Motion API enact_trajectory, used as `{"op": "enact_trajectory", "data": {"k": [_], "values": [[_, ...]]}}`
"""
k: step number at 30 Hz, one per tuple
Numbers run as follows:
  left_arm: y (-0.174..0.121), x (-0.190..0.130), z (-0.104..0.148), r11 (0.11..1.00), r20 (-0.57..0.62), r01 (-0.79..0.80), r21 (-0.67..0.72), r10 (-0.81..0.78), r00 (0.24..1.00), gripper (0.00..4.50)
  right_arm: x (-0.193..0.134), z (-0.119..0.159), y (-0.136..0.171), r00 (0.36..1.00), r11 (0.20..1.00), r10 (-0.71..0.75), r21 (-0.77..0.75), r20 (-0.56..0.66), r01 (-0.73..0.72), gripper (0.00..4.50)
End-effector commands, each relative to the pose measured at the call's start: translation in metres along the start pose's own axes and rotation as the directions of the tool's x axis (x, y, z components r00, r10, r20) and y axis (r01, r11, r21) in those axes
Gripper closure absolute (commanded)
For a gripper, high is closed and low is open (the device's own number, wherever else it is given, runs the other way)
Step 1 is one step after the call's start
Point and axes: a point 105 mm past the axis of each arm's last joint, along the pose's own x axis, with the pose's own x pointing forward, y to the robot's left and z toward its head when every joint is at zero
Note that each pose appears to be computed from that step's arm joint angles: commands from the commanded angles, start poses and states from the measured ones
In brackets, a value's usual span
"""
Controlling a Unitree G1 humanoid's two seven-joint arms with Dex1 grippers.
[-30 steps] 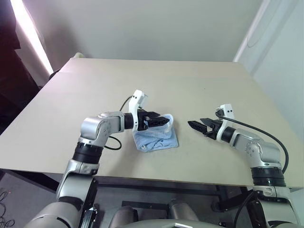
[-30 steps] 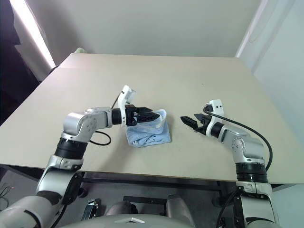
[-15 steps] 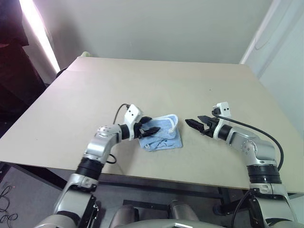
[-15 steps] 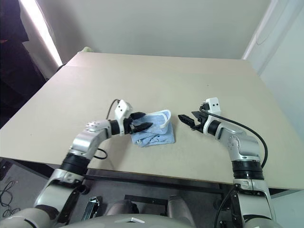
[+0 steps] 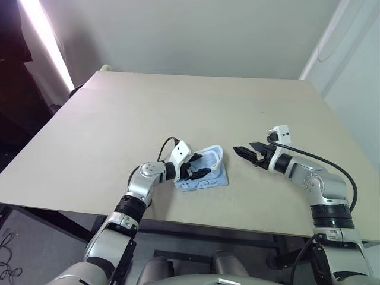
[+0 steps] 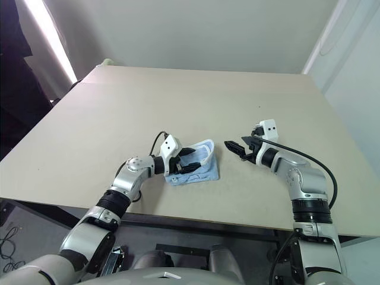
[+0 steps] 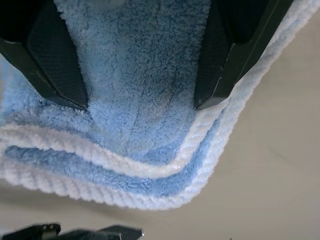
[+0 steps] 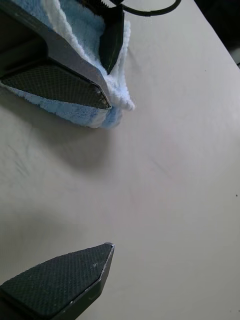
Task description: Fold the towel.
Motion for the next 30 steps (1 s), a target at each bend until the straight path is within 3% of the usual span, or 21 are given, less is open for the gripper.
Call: {"op": "enact_trajectory", "data": {"k": [1,10,16,20,30], "values": [[-0.012,0.005,-0.025,0.999,-0.075,0.034,-0.018,-0.035,0.997,0.97,-0.002,0.022,0.002,0.998,0.999,0.008,-0.052,0.060,-0.005,0.00],[-0.008,-0.008,0.031,0.993,0.126,0.109,-0.039,-0.103,0.987,0.97,-0.002,0.027,0.018,0.993,0.993,0.113,0.010,0.031,-0.113,0.00],[-0.004,-0.034,0.057,0.994,0.169,0.105,0.009,-0.105,0.980,0.97,-0.002,0.032,0.044,0.966,0.954,0.256,0.153,0.024,-0.257,0.00],[-0.001,-0.071,0.074,0.997,0.191,0.068,0.033,-0.074,0.979,0.97,0.006,0.018,0.055,0.935,0.889,0.332,0.372,-0.120,-0.268,0.00],[0.010,-0.121,0.068,0.996,0.130,-0.086,0.007,0.085,0.988,0.97,0.024,-0.021,0.060,0.869,0.879,0.347,0.446,-0.352,-0.170,0.00]]}}
